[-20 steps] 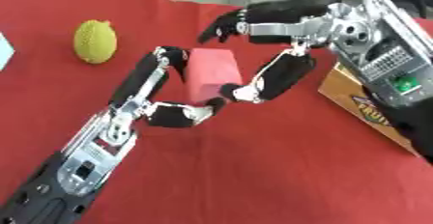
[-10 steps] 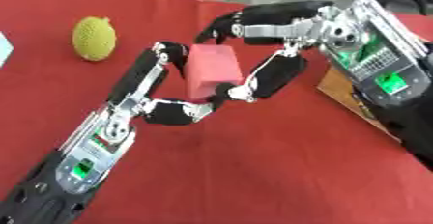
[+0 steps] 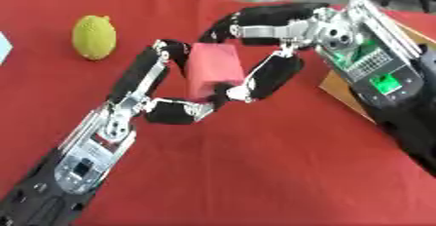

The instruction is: Pick up the objects with one hand, pass them to the other hand, and then place them into the box on the other side of the table.

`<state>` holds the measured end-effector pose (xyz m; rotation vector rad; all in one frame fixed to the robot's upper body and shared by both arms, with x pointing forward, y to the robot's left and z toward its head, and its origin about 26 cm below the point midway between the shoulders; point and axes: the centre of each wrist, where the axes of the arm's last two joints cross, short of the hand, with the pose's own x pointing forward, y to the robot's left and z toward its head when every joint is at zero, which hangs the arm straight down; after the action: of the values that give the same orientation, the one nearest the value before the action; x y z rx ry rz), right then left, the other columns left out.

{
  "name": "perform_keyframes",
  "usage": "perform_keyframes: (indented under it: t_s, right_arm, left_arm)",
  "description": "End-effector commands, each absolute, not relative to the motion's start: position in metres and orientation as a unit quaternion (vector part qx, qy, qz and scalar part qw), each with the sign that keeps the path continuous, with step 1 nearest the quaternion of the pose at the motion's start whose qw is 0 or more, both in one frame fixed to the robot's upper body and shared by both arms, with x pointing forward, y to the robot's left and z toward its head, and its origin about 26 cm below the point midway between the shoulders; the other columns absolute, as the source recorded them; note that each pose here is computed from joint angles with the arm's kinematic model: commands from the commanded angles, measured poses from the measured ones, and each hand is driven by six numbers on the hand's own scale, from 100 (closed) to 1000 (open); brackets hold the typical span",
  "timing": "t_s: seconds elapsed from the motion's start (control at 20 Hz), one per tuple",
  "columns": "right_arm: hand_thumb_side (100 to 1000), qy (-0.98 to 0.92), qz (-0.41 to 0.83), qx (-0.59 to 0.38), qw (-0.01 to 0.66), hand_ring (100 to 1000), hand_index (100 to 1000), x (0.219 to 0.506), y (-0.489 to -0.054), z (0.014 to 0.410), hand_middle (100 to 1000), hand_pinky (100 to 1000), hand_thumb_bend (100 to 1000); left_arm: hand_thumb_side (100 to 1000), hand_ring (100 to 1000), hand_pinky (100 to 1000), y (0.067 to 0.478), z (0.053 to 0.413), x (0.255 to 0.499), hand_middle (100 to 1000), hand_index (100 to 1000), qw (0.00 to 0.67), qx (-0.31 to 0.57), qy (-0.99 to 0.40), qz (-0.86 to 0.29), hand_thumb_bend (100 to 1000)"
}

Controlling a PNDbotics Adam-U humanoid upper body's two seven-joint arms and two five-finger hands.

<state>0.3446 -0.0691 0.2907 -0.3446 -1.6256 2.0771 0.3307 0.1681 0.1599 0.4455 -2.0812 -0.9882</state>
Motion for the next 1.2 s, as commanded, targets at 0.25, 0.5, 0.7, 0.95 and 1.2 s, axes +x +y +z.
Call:
perform_keyframes:
  t_s: [0.25,0.5,0.7,0.95,1.2]
  right_arm:
    - [354,-0.597,0.754,-0.136,0.237,907,816,0.3458,-0.07,0.2951,705,917,227]
    - [332,-0.612,0.74,-0.14,0.24,894,733,0.3457,-0.0712,0.2966,597,909,183]
    - [309,-0.629,0.725,-0.146,0.242,891,690,0.3444,-0.072,0.2979,556,910,156]
    - [283,-0.642,0.711,-0.149,0.245,875,645,0.343,-0.0725,0.2988,515,902,107]
    - [277,-0.65,0.703,-0.151,0.247,845,591,0.3425,-0.0728,0.2993,473,891,100]
  left_arm:
    - [292,453,723,0.1608,0.1734,0.3275,418,483,0.362,0.171,-0.831,-0.387,100]
    - [264,455,725,0.1602,0.1738,0.328,423,494,0.363,0.173,-0.83,-0.386,100]
    - [216,458,731,0.1599,0.1736,0.329,432,513,0.369,0.178,-0.829,-0.381,100]
    - [190,457,737,0.1598,0.173,0.3303,439,536,0.384,0.181,-0.829,-0.365,100]
    - [135,464,747,0.1598,0.1722,0.3307,452,590,0.399,0.183,-0.827,-0.35,100]
